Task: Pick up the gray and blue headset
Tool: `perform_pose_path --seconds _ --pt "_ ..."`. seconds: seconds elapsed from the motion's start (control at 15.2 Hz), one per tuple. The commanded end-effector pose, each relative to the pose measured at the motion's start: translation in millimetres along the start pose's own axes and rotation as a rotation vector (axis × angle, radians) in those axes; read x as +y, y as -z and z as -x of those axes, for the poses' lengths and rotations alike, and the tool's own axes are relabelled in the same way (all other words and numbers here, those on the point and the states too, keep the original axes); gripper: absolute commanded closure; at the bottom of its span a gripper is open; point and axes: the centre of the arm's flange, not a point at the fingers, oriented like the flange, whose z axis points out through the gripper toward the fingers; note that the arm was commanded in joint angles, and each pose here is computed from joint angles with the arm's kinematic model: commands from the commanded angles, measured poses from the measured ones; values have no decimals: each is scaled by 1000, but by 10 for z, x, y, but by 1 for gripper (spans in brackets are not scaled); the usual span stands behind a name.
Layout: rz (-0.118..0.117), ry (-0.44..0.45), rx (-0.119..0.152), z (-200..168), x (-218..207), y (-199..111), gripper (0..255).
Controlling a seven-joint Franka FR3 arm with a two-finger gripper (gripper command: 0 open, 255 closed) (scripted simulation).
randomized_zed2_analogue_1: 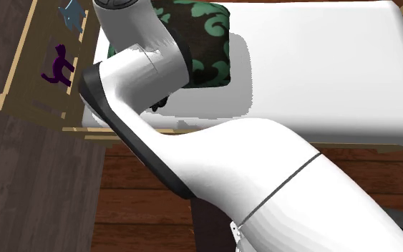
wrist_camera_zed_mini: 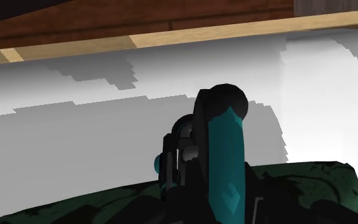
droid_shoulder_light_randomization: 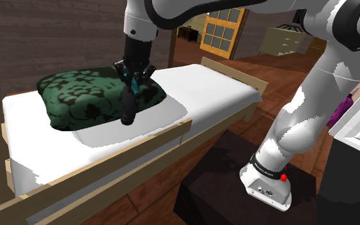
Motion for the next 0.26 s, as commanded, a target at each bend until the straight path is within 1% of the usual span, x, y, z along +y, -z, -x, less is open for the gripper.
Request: perform_pose_path --seconds 0.0,0.07,0.2 --pt "0 0 0 -2 -13 115 255" --pt "0 0 0 -4 -19 167 255" --pt "0 0 0 -4 -20 175 255"
